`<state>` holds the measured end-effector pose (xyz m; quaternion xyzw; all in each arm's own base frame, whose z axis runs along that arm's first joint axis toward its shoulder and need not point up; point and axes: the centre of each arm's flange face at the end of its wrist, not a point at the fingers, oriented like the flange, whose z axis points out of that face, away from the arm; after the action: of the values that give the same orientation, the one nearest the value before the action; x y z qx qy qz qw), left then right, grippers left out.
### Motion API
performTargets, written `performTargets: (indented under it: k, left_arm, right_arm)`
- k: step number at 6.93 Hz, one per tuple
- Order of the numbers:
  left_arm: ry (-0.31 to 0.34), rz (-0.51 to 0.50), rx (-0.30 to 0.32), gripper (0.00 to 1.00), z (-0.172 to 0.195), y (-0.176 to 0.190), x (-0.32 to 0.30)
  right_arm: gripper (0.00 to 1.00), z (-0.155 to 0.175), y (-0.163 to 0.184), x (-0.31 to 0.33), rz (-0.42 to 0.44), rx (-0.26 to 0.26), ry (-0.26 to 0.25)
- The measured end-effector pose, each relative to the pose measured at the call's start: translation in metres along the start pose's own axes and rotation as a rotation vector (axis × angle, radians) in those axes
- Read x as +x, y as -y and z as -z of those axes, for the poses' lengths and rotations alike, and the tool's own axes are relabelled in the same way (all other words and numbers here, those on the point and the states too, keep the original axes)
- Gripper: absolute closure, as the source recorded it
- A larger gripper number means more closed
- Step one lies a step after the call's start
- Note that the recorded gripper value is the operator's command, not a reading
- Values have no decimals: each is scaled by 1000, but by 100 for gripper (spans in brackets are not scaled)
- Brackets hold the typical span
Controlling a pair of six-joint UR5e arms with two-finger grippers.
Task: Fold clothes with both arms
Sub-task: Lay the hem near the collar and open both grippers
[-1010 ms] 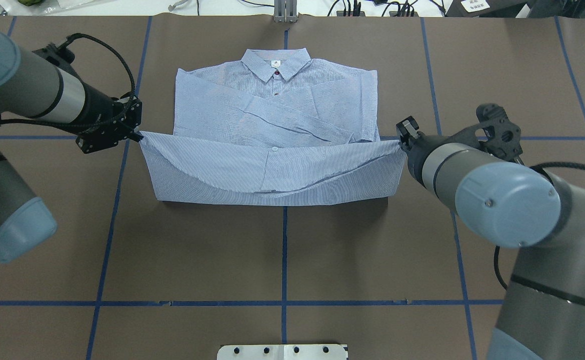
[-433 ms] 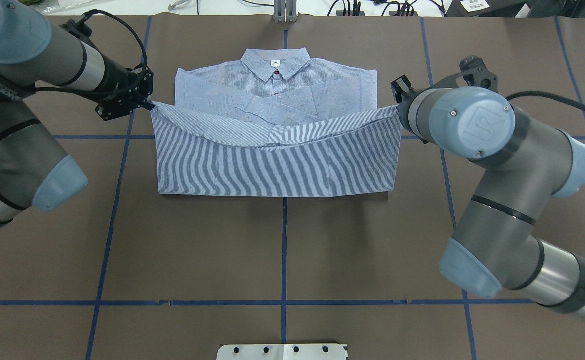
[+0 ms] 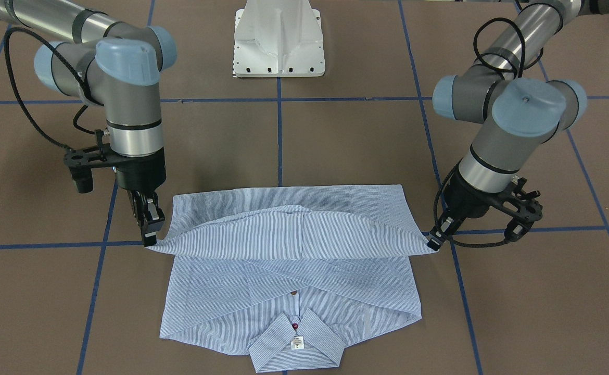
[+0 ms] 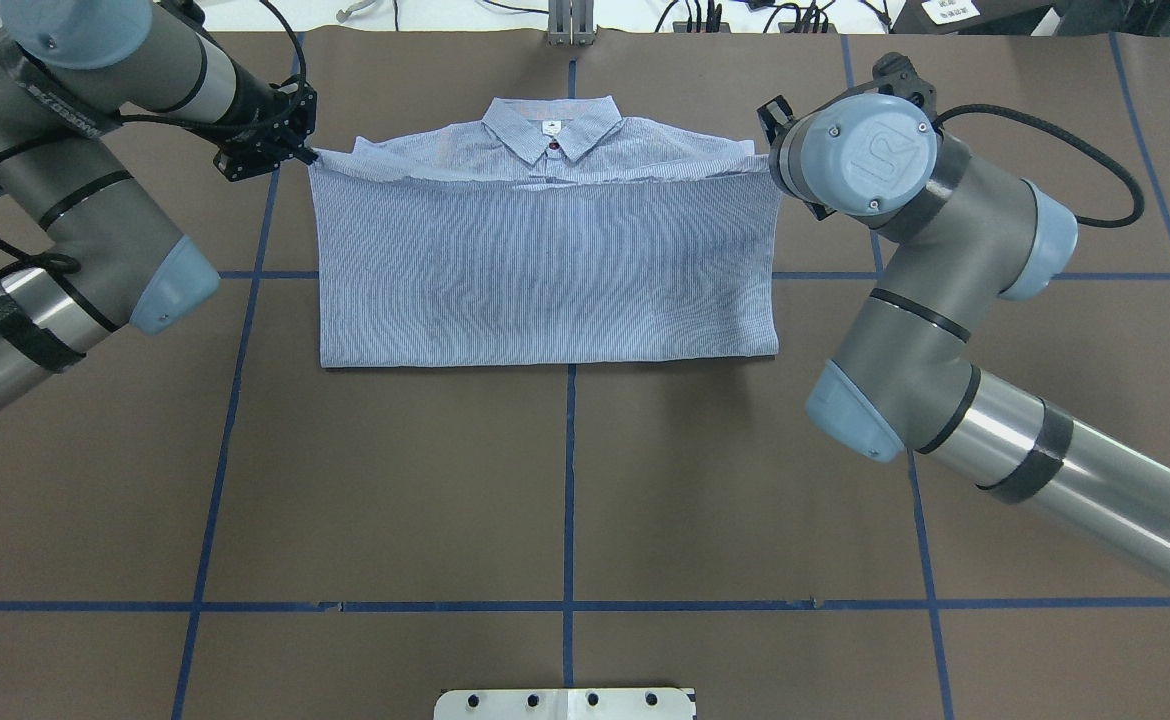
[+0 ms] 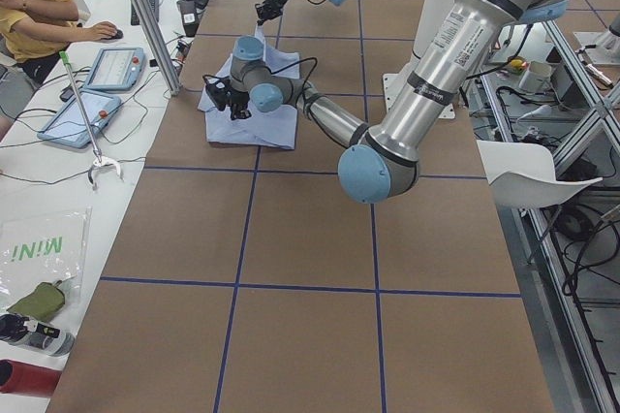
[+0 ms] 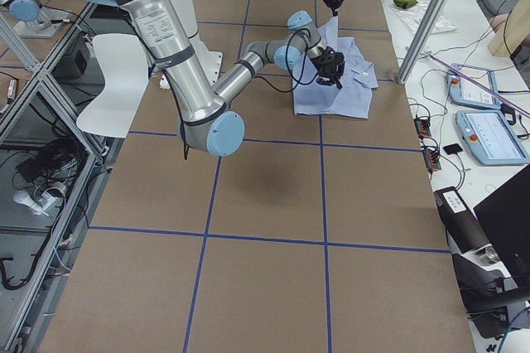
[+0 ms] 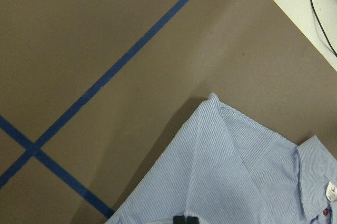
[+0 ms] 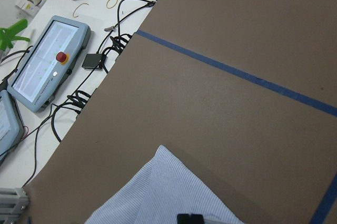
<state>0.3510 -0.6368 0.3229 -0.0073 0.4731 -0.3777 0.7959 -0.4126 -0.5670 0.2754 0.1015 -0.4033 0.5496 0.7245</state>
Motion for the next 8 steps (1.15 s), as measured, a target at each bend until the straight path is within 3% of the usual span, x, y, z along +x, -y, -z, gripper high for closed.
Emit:
performTargets:
  k: [3,6,7,8]
  left_arm:
    - [-21,-10,7,100,-46,21,23]
    - [-35,-15,42,100,-73,35,35]
    - [-39,-17,54,90,-79,39,33]
    - [-40,-18,62,87,-83,40,31]
  right_arm:
    - [100,-43,-8,-16,20,21,-40]
    - [99,-79,-4,-13,46,21,-31]
    - [57,-87,-4,-14,50,22,-30]
    - [51,-92,-6,-18,52,24,-32]
